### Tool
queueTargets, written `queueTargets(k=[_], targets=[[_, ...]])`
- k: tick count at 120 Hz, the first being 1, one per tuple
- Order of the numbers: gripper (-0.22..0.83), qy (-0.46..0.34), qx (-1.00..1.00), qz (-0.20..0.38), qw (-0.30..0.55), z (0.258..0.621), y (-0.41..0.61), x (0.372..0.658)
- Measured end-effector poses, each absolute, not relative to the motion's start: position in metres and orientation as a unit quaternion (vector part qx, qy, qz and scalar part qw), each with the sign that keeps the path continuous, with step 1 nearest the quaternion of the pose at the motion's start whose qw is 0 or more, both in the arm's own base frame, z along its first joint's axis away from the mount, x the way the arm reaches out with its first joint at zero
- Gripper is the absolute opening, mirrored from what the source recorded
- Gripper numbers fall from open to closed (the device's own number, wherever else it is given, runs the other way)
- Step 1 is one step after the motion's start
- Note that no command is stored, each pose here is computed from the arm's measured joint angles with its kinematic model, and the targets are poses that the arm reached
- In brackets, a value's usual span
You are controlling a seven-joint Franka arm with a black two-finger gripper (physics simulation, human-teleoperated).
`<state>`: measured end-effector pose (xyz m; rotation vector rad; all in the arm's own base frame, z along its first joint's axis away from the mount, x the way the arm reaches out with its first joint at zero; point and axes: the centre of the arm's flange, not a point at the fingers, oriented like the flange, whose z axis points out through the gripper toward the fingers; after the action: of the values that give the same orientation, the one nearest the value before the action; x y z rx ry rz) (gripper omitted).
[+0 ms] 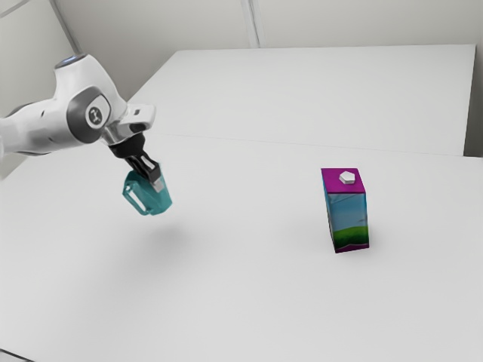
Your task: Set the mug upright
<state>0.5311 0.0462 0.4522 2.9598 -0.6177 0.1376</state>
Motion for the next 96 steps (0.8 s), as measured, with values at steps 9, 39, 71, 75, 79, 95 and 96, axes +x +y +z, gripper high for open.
queueTargets(k=[9,39,71,75,79,95,96], targets=[[-0.17,-0.187,0.981,0.041,0.042,0.448,0.046,0.528],[-0.17,-0.149,0.988,0.034,0.003,0.429,0.019,0.521],[-0.17,-0.116,0.992,0.039,-0.035,0.413,-0.006,0.516],[-0.17,-0.112,0.992,0.039,-0.038,0.41,-0.009,0.515],[-0.17,-0.108,0.993,0.04,-0.04,0.409,-0.012,0.514],[-0.17,-0.086,0.994,0.04,-0.047,0.402,-0.02,0.508],[-0.17,-0.084,0.995,0.04,-0.047,0.401,-0.02,0.508]])
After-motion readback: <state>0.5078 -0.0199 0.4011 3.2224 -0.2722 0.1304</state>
